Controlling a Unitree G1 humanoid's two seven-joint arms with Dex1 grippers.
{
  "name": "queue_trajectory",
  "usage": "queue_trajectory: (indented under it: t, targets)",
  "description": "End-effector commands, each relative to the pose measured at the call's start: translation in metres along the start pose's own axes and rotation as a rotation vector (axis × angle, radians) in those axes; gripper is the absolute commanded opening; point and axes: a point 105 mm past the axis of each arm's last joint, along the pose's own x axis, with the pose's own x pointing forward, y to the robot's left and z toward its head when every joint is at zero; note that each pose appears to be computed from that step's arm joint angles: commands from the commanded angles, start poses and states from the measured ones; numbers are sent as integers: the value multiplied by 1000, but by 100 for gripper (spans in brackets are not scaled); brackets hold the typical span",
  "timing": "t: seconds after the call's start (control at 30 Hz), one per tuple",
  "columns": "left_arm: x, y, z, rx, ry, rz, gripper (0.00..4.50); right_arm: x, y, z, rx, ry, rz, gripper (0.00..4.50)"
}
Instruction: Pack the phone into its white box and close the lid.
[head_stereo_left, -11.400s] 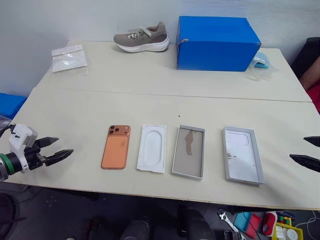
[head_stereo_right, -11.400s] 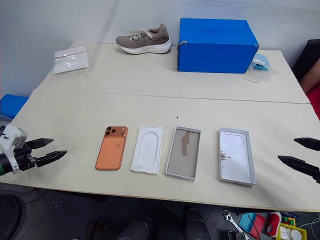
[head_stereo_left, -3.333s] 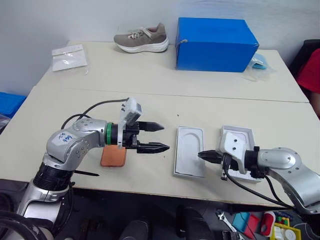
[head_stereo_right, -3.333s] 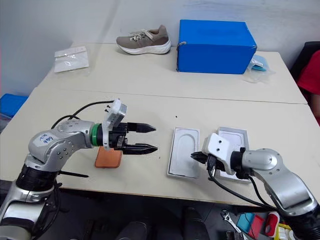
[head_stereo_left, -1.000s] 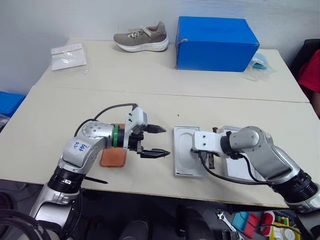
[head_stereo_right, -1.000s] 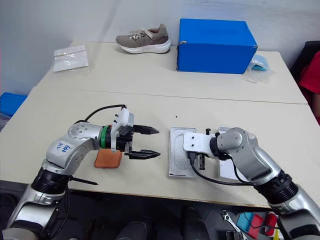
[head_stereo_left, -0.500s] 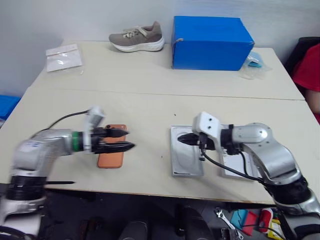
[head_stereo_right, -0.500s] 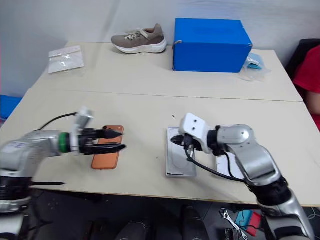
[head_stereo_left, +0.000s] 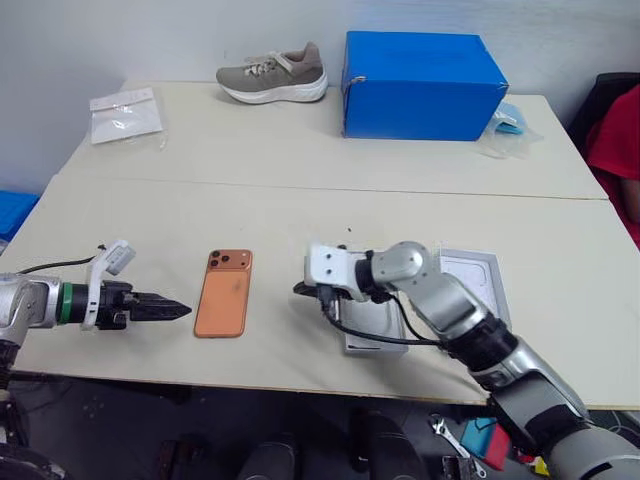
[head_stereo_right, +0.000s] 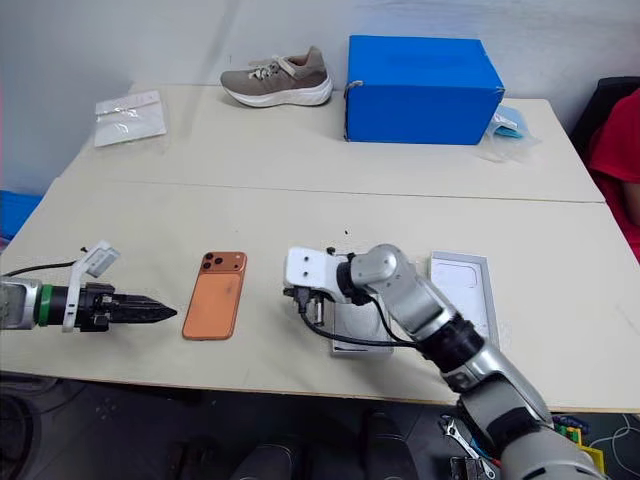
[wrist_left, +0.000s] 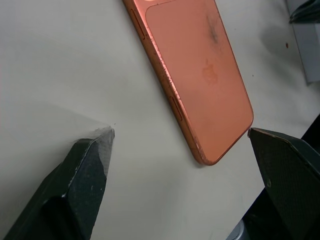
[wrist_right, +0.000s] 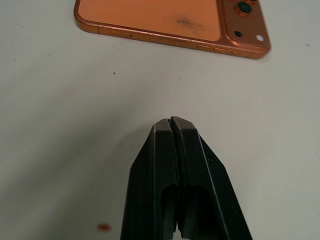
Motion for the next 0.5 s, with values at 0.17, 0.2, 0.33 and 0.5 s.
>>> queue_trajectory:
  t: [0.17, 0.2, 0.33, 0.5]
  targets:
    - [42, -9, -15, -115, 90, -49, 450, 23, 3, 9, -70, 0, 55, 1]
    - [46, -11, -18, -123, 108, -57, 450, 25, 3, 10, -70, -1, 56, 1]
    - [57, -13, -28, -126, 182, -35, 450, 32, 1, 12, -72, 3, 58, 1]
    - [77, -27, -27, -121, 231, -41, 450, 37, -1, 11, -76, 4, 63, 1]
